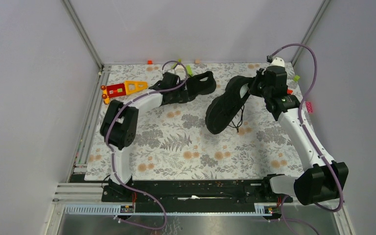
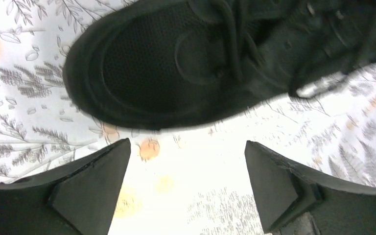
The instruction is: Tie the shoes
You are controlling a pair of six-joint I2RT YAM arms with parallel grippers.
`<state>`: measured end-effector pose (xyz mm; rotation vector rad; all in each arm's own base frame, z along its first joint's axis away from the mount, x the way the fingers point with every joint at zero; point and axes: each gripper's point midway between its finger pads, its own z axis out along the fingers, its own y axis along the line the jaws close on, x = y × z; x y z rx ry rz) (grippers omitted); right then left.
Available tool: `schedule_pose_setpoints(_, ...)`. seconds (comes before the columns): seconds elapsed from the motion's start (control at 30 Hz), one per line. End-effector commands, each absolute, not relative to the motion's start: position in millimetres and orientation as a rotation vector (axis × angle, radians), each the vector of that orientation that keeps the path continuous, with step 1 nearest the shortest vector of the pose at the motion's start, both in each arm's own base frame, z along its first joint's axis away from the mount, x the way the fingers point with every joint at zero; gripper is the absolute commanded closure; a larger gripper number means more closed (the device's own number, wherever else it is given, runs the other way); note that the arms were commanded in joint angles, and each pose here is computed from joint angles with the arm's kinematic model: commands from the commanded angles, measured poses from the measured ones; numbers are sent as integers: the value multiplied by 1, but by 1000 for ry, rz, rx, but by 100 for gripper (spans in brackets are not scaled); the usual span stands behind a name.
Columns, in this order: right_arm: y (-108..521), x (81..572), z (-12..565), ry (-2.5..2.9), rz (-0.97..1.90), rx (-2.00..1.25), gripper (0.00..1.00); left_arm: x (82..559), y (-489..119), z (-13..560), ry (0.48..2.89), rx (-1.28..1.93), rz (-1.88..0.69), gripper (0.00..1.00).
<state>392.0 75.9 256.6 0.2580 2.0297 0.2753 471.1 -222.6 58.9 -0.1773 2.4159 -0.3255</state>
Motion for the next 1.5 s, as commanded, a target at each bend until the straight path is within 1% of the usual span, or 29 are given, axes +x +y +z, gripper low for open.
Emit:
schedule_pose_setpoints(0.0, 104, 389, 337, 1773, 512, 183, 100, 431, -230, 131, 2287, -131, -529, 2)
schedule_pose_setpoints(0.07, 121, 385, 359, 1683, 636, 130, 100, 398, -235, 149, 2210, -85, -647, 2)
schedule_pose_setpoints(0.17, 133, 379, 388, 1589, 782, 174, 100, 345, -246, 173, 2084, 4, -772, 2)
schedule_pose_setpoints(0.3, 129, 374, 422, 1452, 886, 354, 100, 289, -263, 192, 1906, 115, -931, 3)
schedule_pose_setpoints(0.37, 125, 371, 435, 1420, 886, 469, 100, 263, -270, 190, 1811, 182, -968, 4)
schedule_pose_setpoints(0.5, 126, 363, 464, 1379, 896, 599, 100, 236, -280, 206, 1620, 271, -989, 6)
schedule_pose_setpoints(0.53, 127, 361, 471, 1363, 910, 633, 100, 230, -284, 211, 1573, 297, -1005, 9)
schedule_pose_setpoints(0.63, 129, 350, 493, 1328, 944, 694, 100, 214, -290, 239, 1394, 333, -1067, 10)
schedule_pose_setpoints(0.77, 139, 337, 530, 1285, 968, 642, 100, 209, -304, 259, 1311, 359, -1092, 11)
schedule_pose_setpoints(0.87, 139, 335, 544, 1272, 964, 645, 100, 203, -324, 273, 1261, 382, -1120, 11)
schedule_pose_setpoints(1.1, 128, 336, 546, 1219, 981, 775, 100, 193, -362, 296, 1096, 389, -1133, 11)
schedule_pose_setpoints(1.33, 130, 327, 542, 1197, 1051, 825, 100, 207, -401, 297, 1095, 381, -1108, 11)
schedule_pose_setpoints(1.47, 126, 319, 546, 1137, 1100, 840, 100, 214, -422, 292, 1110, 369, -1135, 12)
